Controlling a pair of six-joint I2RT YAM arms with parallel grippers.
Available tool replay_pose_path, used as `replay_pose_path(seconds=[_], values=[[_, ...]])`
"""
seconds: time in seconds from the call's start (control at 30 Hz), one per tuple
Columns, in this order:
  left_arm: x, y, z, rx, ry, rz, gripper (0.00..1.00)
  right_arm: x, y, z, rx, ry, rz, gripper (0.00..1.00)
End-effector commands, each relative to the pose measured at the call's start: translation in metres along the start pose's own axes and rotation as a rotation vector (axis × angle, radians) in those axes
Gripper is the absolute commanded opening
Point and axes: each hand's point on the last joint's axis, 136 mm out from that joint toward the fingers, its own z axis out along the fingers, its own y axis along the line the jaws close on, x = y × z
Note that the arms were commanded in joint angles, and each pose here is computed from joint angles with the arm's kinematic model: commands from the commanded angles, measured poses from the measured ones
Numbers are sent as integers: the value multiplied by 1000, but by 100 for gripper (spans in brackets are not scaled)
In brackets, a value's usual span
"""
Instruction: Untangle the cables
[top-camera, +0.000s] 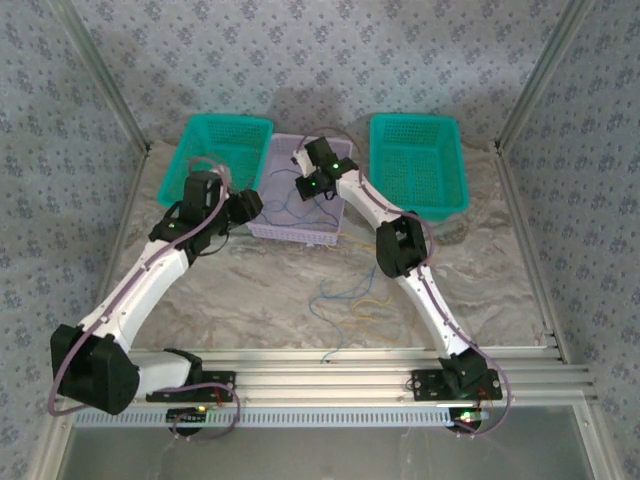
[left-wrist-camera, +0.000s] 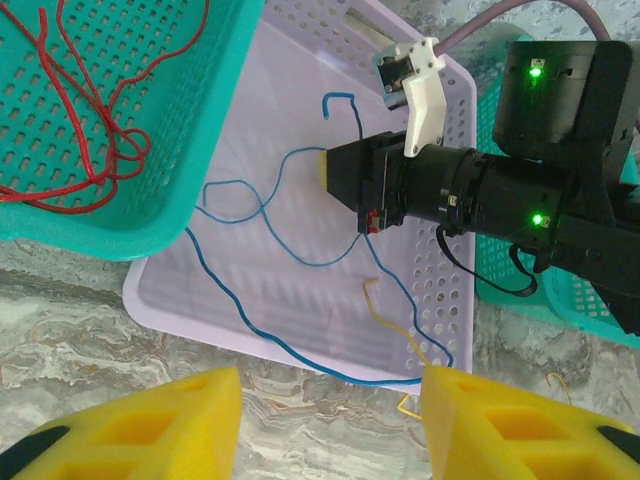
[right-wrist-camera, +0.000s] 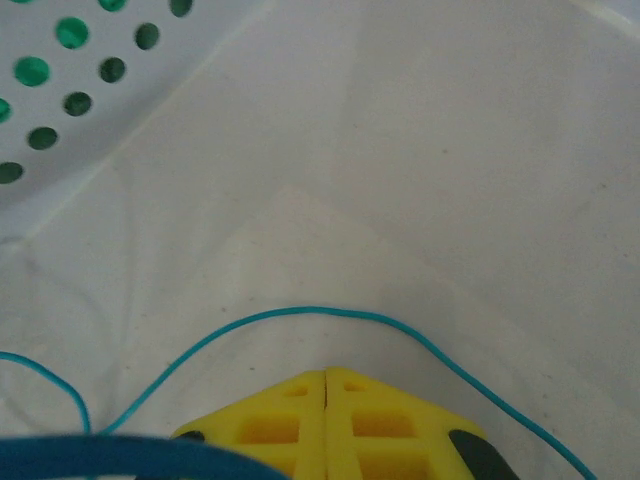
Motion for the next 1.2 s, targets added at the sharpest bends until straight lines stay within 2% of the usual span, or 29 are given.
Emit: replay_pose_path(seconds=[0.0, 0.07, 0.17, 0.43, 0.6, 0.83, 1.07, 1.17], values=[[-2, -5, 4, 12, -16, 6, 50, -14, 4, -12, -16, -25, 21, 0], [-1, -5, 5, 11, -14, 8, 50, -17, 7, -16, -25, -29, 16, 1], [0, -6, 5, 12, -12, 9, 50, -17, 5, -21, -2, -19, 14, 14], [1, -5, 3, 3, -8, 13, 50, -45, 3, -56, 30, -88, 1, 30], [0, -5, 1, 2, -11, 16, 50, -68, -5, -86, 107, -146, -30, 47], [0, -5, -1, -3, -10, 20, 50, -76, -7, -109, 149, -152, -82, 62], [-2, -6, 0, -15, 0, 18, 50, -78, 7, -127, 126, -139, -119, 67], [-2, -6, 0, -18, 1, 20, 50, -88, 12, -149, 138, -168, -118, 67]])
